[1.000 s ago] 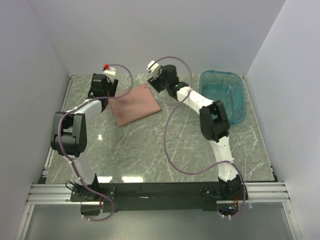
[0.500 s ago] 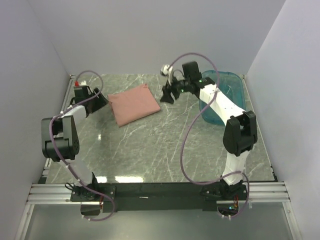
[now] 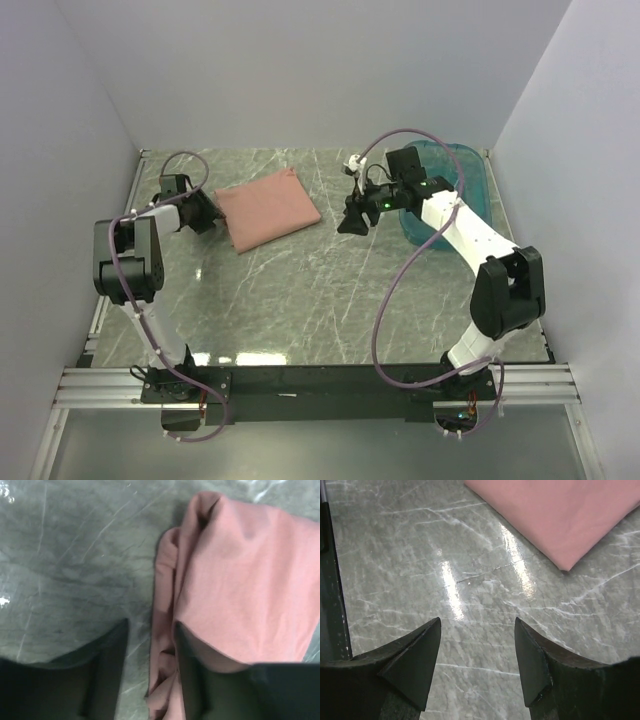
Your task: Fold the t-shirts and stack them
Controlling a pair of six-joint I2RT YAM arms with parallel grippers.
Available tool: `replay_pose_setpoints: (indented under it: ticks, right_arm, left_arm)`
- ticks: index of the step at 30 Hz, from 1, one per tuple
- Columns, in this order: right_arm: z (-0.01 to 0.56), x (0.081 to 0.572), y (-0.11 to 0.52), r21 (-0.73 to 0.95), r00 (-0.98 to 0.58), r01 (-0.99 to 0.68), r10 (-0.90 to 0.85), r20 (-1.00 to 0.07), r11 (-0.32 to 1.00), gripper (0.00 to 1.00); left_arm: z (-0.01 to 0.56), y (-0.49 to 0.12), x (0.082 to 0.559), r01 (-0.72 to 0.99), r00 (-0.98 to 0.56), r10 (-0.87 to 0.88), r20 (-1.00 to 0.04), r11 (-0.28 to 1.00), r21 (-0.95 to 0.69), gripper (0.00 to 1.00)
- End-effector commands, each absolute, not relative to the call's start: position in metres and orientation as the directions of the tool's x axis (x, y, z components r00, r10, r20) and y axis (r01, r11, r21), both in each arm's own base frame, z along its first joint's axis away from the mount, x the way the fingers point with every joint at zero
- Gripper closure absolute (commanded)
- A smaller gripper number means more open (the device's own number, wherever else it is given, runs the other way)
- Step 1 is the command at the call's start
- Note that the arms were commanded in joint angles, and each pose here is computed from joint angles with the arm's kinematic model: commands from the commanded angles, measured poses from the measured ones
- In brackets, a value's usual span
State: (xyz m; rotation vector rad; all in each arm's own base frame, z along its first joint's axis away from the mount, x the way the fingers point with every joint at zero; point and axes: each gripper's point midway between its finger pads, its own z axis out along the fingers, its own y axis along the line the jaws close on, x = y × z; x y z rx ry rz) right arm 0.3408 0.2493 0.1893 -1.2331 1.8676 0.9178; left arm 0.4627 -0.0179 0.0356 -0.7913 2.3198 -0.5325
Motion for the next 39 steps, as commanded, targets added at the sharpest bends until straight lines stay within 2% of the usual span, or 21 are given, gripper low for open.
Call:
replay_pose_setpoints:
  ticks: [1, 3, 8, 11, 12, 18, 24, 29, 32, 39]
  right_arm:
    - [0.211, 0.334, 0.246, 0.148, -0.261, -0.945, -0.402, -0.878, 0.292, 0.33]
    - [0.217, 0.335, 0.243, 0.136, -0.255, -0.944, -0.397, -0.882, 0.302, 0.33]
    - [0.231, 0.331, 0.231, 0.097, -0.224, -0.939, -0.373, -0.9, 0.33, 0.33]
    - [0.23, 0.325, 0.226, 0.093, -0.22, -0.937, -0.361, -0.906, 0.338, 0.33]
    - [0.229, 0.319, 0.222, 0.091, -0.215, -0.938, -0.355, -0.91, 0.334, 0.32]
    - [0.229, 0.318, 0.219, 0.096, -0.215, -0.938, -0.342, -0.915, 0.333, 0.32]
    - [0.23, 0.316, 0.215, 0.094, -0.207, -0.939, -0.326, -0.922, 0.332, 0.32]
    - [0.23, 0.315, 0.211, 0.104, -0.213, -0.938, -0.311, -0.926, 0.332, 0.32]
    - [0.229, 0.314, 0.211, 0.113, -0.219, -0.937, -0.303, -0.927, 0.331, 0.32]
    - [0.228, 0.316, 0.208, 0.117, -0.222, -0.935, -0.294, -0.93, 0.333, 0.32]
  left_arm:
    - [0.013, -0.012, 0.444, -0.482, -0.663, -0.649, -0.373, 0.751, -0.451, 0.56]
    - [0.013, -0.014, 0.447, -0.467, -0.672, -0.64, -0.373, 0.757, -0.457, 0.65]
    - [0.004, -0.025, 0.458, -0.444, -0.707, -0.622, -0.335, 0.76, -0.474, 0.64]
    - [0.013, -0.027, 0.458, -0.431, -0.692, -0.63, -0.351, 0.752, -0.499, 0.63]
    - [0.036, -0.019, 0.451, -0.424, -0.634, -0.655, -0.411, 0.739, -0.523, 0.6]
    - [0.068, 0.017, 0.432, -0.498, -0.494, -0.732, -0.469, 0.681, -0.537, 0.47]
    - [0.086, -0.012, 0.432, -0.369, -0.568, -0.704, -0.427, 0.682, -0.632, 0.44]
    - [0.099, -0.03, 0.435, -0.28, -0.584, -0.666, -0.464, 0.702, -0.655, 0.36]
    - [0.084, -0.033, 0.437, -0.316, -0.62, -0.646, -0.445, 0.724, -0.613, 0.33]
    - [0.039, -0.033, 0.434, -0.433, -0.657, -0.649, -0.384, 0.742, -0.512, 0.35]
